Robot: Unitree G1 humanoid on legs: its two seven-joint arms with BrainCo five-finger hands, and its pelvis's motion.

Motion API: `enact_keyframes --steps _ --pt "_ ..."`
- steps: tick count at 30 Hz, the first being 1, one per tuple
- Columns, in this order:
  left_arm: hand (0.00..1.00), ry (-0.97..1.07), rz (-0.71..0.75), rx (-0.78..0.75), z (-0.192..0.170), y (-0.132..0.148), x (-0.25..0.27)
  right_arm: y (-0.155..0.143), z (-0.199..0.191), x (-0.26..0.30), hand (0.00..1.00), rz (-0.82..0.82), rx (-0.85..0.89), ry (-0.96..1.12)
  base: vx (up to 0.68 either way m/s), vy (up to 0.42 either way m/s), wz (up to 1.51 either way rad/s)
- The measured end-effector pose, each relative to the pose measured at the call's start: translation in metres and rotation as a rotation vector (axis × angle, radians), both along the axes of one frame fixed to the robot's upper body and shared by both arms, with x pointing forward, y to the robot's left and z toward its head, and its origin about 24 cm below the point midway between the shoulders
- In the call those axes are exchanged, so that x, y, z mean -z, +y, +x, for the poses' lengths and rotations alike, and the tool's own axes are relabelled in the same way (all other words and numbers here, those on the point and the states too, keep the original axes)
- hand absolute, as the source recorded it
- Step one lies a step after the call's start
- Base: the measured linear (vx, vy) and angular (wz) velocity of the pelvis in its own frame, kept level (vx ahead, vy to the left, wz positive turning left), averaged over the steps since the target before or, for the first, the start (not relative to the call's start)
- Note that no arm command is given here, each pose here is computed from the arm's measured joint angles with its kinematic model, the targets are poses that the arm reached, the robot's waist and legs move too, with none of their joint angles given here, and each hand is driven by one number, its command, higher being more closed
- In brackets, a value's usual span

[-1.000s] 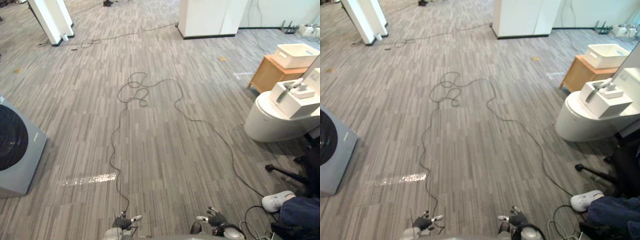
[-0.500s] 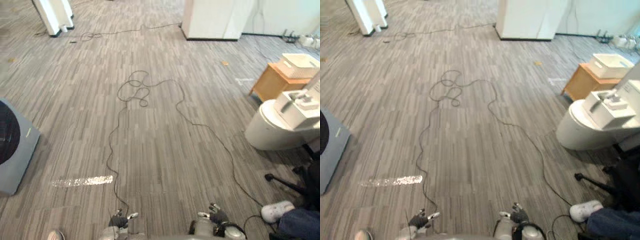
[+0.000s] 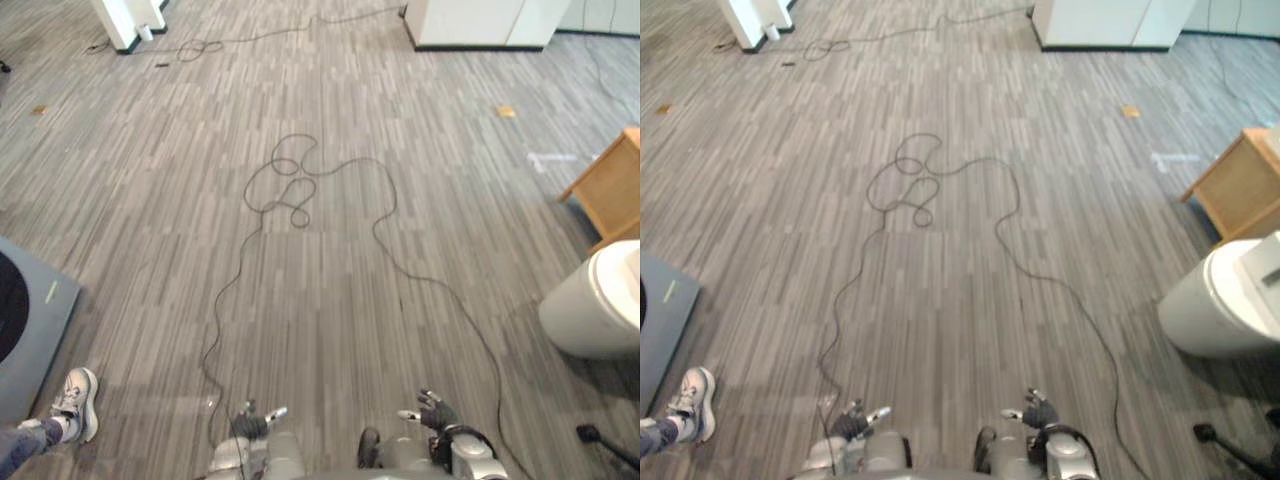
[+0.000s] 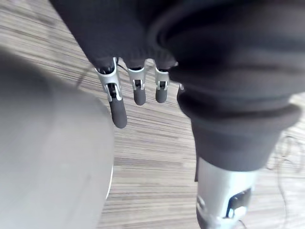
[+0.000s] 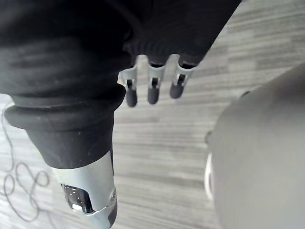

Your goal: Organize washtable

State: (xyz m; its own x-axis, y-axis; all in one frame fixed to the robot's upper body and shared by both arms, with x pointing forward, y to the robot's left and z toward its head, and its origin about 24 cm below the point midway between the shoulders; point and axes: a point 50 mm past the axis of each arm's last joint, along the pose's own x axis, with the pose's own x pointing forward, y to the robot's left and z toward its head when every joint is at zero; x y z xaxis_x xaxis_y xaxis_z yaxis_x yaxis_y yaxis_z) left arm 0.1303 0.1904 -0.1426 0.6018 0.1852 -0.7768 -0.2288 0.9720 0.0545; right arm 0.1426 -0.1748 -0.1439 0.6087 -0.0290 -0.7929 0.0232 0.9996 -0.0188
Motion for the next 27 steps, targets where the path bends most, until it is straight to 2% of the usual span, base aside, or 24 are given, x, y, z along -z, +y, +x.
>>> enact_keyframes --steps 4,6,8,12,17,19,22,27 --pt "0.00 -0.098 -0.015 -0.010 0.017 -0.005 -0.010 0.008 0.011 -0.002 0.00 0.022 -0.007 -0.013 0.55 0.049 -0.35" --pt "0.00 -0.089 -0.024 -0.024 0.014 -0.006 -0.008 0.008 0.010 0.000 0.00 0.019 -0.010 -0.001 0.66 0.228 -0.77" --pt "0.00 -0.089 -0.015 -0.031 0.014 -0.001 -0.009 0.020 0.006 0.002 0.00 0.047 -0.004 0.011 0.77 0.274 -0.35" --pt "0.00 -0.065 0.031 0.029 0.016 0.008 -0.009 0.026 -0.010 0.008 0.00 0.069 0.030 0.053 0.65 0.235 0.19" --pt "0.00 -0.012 0.011 0.051 0.010 -0.004 -0.002 0.014 -0.001 0.000 0.00 0.052 0.028 -0.018 0.79 0.130 0.38" --pt "0.00 0.017 -0.014 0.062 0.007 -0.015 0.003 0.003 0.005 -0.004 0.00 0.025 0.041 -0.053 0.90 0.001 0.69" --pt "0.00 0.032 -0.008 0.095 0.003 -0.017 0.004 -0.002 0.006 -0.005 0.00 0.011 0.037 -0.061 0.81 -0.103 0.84" --pt "0.00 0.082 -0.037 0.007 -0.012 -0.019 0.011 -0.017 0.009 -0.006 0.00 -0.038 0.024 -0.034 0.84 -0.165 0.31"
